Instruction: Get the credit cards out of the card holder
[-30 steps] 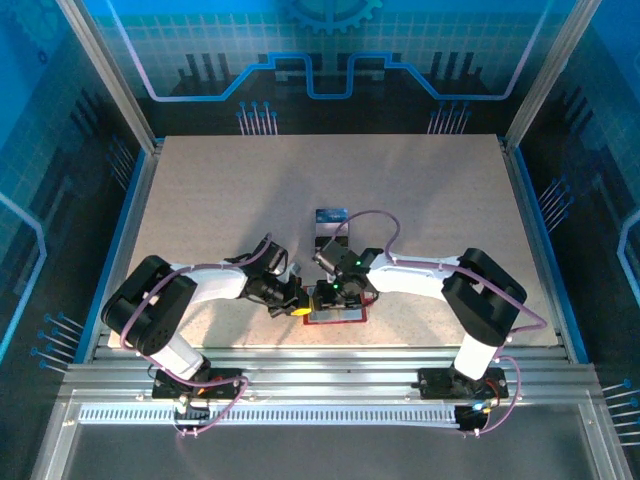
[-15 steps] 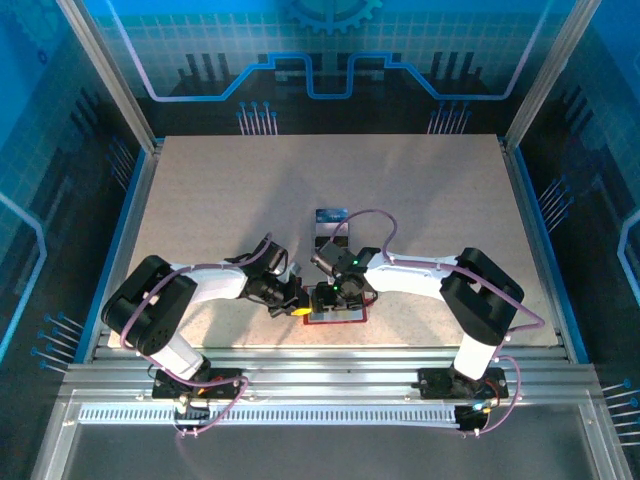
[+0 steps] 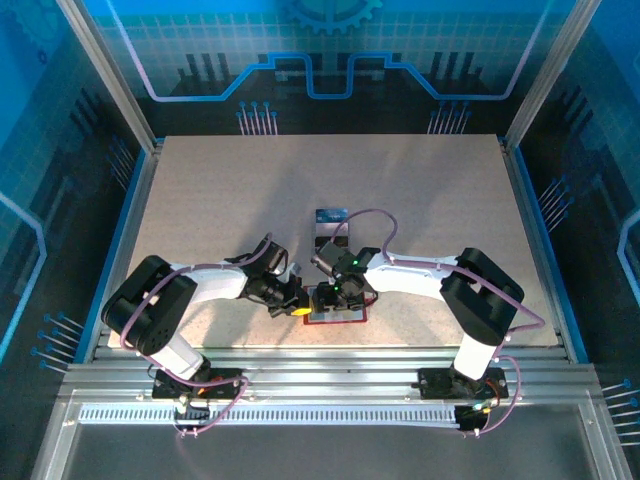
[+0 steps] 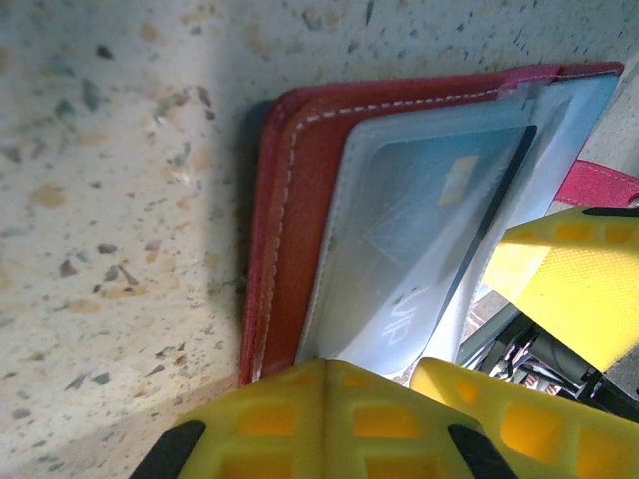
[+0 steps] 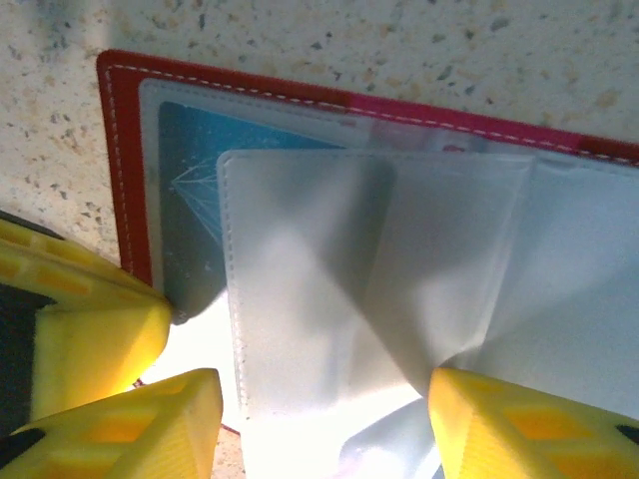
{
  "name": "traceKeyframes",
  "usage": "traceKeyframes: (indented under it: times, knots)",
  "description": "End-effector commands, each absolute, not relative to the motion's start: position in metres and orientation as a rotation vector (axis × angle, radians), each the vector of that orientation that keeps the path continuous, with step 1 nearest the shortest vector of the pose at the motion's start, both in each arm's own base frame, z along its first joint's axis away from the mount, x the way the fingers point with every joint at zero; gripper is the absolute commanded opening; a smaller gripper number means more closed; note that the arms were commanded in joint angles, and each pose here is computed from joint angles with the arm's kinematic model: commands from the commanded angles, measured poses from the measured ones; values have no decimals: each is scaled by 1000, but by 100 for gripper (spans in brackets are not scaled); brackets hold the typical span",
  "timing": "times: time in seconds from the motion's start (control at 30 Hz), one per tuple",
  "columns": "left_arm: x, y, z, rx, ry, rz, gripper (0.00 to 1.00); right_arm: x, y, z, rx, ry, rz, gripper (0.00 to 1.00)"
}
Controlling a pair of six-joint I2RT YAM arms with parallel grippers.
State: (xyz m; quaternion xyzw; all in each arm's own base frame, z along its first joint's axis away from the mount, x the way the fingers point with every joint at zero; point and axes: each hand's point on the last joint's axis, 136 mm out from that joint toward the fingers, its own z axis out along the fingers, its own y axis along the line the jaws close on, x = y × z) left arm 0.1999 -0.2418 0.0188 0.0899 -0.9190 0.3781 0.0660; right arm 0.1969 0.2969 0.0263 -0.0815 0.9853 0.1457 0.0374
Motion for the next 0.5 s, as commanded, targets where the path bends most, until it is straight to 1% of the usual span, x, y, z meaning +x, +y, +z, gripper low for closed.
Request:
traceKeyframes:
  times: [0.0, 0.47]
  knots:
    - [192, -234, 8, 288, -2785, 1053, 1, 196, 283, 32, -232, 3020, 327, 59]
    - [192, -233, 8, 294, -2784, 1056, 1, 199, 274, 45, -240, 3002, 273, 59]
